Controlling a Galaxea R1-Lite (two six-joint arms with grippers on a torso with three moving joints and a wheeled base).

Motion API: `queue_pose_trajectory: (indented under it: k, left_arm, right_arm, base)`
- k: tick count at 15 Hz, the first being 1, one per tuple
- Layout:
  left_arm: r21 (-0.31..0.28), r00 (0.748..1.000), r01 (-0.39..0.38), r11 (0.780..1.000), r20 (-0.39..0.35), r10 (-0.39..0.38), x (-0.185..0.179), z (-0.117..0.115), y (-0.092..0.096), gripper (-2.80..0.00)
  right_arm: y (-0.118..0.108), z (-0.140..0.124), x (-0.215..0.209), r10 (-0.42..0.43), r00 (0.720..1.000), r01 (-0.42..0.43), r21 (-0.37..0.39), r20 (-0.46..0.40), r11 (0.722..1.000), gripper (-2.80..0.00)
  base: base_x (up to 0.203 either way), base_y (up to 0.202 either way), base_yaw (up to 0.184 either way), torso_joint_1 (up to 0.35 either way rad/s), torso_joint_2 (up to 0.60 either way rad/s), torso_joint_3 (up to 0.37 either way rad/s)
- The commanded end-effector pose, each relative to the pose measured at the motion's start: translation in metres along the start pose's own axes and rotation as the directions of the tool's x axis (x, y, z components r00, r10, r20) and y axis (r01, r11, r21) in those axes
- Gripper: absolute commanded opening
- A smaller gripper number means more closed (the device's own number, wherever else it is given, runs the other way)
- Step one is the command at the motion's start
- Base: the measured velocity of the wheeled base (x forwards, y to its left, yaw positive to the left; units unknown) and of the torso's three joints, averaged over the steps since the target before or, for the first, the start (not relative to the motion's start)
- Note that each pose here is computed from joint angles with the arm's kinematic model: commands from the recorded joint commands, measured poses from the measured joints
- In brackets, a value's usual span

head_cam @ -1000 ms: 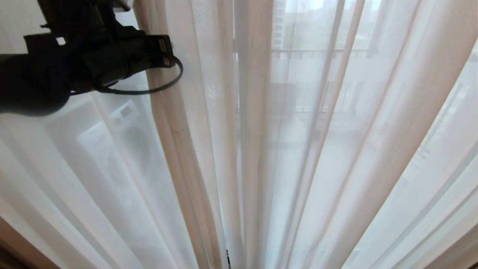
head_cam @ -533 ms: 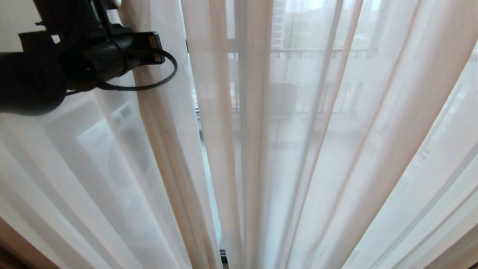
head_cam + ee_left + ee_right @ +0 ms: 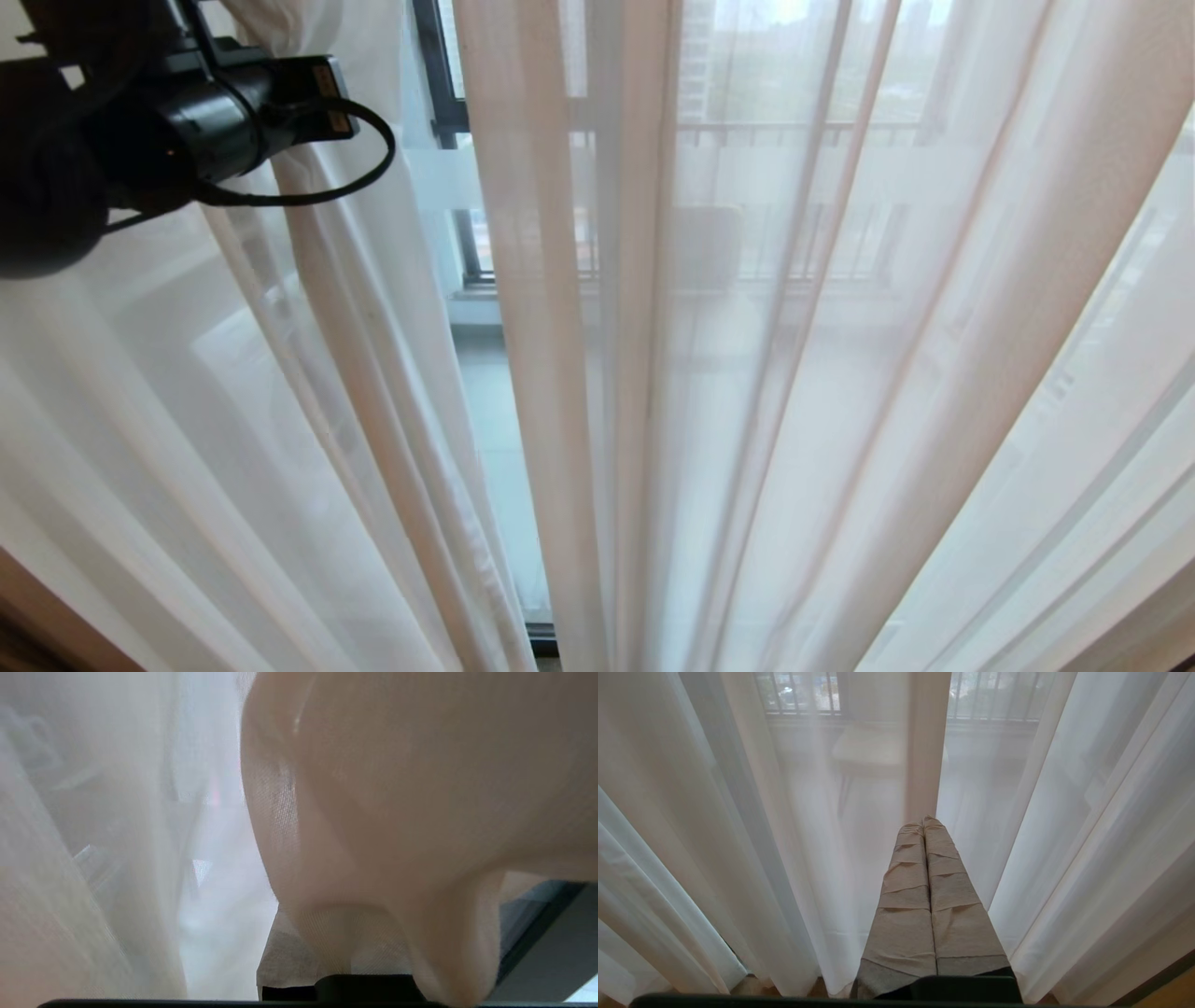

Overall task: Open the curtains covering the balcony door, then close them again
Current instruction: Pull the inner curtains open on both sides

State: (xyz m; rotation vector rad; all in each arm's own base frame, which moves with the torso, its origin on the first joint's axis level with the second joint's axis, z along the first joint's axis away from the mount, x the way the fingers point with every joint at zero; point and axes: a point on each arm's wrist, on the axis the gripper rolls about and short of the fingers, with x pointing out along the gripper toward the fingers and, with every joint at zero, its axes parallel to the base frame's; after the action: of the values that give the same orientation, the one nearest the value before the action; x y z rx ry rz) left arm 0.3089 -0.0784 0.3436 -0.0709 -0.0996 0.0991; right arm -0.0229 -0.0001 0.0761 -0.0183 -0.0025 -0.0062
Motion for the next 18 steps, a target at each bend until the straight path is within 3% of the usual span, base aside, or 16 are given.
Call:
queue_pose_trajectory:
  k: [1,10,14,18]
  left_arm:
    - [-0.008,1.0,-0.015,1.0,0.025,0.015,-0.005,0.009,0.007,-2.8]
    - [0.001,0.992,-0.113,0.994,0.055,0.113,-0.007,0.019,0.038,-2.8]
    - [0.037,0.987,-0.161,0.986,-0.024,0.162,-0.009,0.012,0.055,-2.8]
    - [0.04,0.984,-0.148,0.988,-0.09,0.152,-0.012,0.005,0.064,-2.8]
  right_arm:
    - [0.0,0.0,0.0,0.0,1.0,0.0,0.0,0.001,1.0,-2.8]
    - [0.0,0.0,0.0,0.0,1.0,0.0,-0.002,0.001,1.0,-2.8]
    - [0.0,0.0,0.0,0.0,1.0,0.0,0.0,0.001,1.0,-2.8]
    - [0.0,0.0,0.0,0.0,1.0,0.0,0.0,0.001,1.0,-2.8]
  base:
    - [0.0,0.0,0.0,0.0,0.0,0.0]
    - [0.0,0.0,0.0,0.0,0.0,0.0]
    - [0.0,0.0,0.0,0.0,0.0,0.0]
    - [0.0,0.0,0.0,0.0,0.0,0.0]
